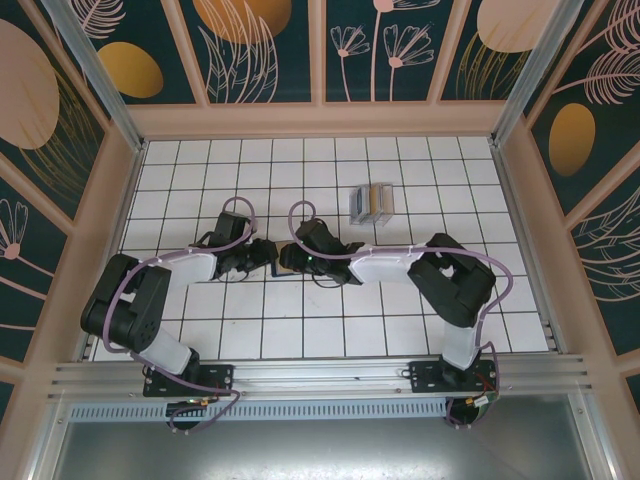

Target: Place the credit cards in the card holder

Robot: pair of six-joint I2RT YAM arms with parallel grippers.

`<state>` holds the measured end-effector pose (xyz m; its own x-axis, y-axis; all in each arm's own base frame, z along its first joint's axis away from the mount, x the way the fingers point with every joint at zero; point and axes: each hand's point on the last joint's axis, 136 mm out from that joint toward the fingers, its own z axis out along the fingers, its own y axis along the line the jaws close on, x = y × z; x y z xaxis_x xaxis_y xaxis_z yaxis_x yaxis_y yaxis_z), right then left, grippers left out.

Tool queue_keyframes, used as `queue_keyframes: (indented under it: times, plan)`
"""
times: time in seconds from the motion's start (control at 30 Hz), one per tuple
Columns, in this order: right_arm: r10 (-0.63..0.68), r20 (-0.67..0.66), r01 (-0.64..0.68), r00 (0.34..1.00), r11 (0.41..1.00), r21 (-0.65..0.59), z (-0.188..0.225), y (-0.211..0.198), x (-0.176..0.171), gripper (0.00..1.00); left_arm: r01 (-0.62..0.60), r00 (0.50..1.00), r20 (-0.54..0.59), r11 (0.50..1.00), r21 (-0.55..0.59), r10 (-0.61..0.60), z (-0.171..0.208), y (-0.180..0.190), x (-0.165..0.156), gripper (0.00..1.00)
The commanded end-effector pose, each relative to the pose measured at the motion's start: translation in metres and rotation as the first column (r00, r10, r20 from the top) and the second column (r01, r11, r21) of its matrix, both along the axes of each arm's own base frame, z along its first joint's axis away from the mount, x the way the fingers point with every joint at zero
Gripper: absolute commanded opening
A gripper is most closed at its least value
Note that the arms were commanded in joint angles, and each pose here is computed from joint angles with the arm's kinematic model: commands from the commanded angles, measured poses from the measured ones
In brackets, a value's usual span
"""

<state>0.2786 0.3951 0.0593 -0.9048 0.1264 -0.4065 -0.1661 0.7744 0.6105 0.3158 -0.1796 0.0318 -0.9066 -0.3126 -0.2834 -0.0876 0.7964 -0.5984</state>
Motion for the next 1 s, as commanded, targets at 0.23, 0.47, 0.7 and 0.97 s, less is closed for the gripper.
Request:
queue_keyframes:
  times: [0.23, 0.47, 0.7, 0.97]
  plan:
    - [0.031, -0.035, -0.032, 0.999, 0.999, -0.034, -0.027, 0.008, -0.011, 0.46, -0.01, 1.0, -0.013, 1.0, 0.007, 0.01, -0.006, 0.003, -0.005, 0.37]
    - [0.03, 0.078, -0.03, 0.996, 1.0, 0.0, 0.016, 0.001, -0.006, 0.49, 0.025, 1.0, -0.004, 0.999, -0.025, -0.025, 0.001, -0.005, -0.003, 0.37]
    - [-0.039, 0.119, 0.06, 0.992, 0.982, -0.18, 0.013, -0.069, 0.011, 0.51, 0.037, 0.999, 0.005, 0.999, -0.017, -0.037, 0.002, -0.006, -0.001, 0.37]
    - [-0.02, 0.056, 0.045, 0.998, 0.872, -0.488, -0.026, -0.102, 0.014, 0.53, 0.028, 1.0, -0.01, 0.999, 0.04, -0.028, -0.004, 0.003, -0.002, 0.42]
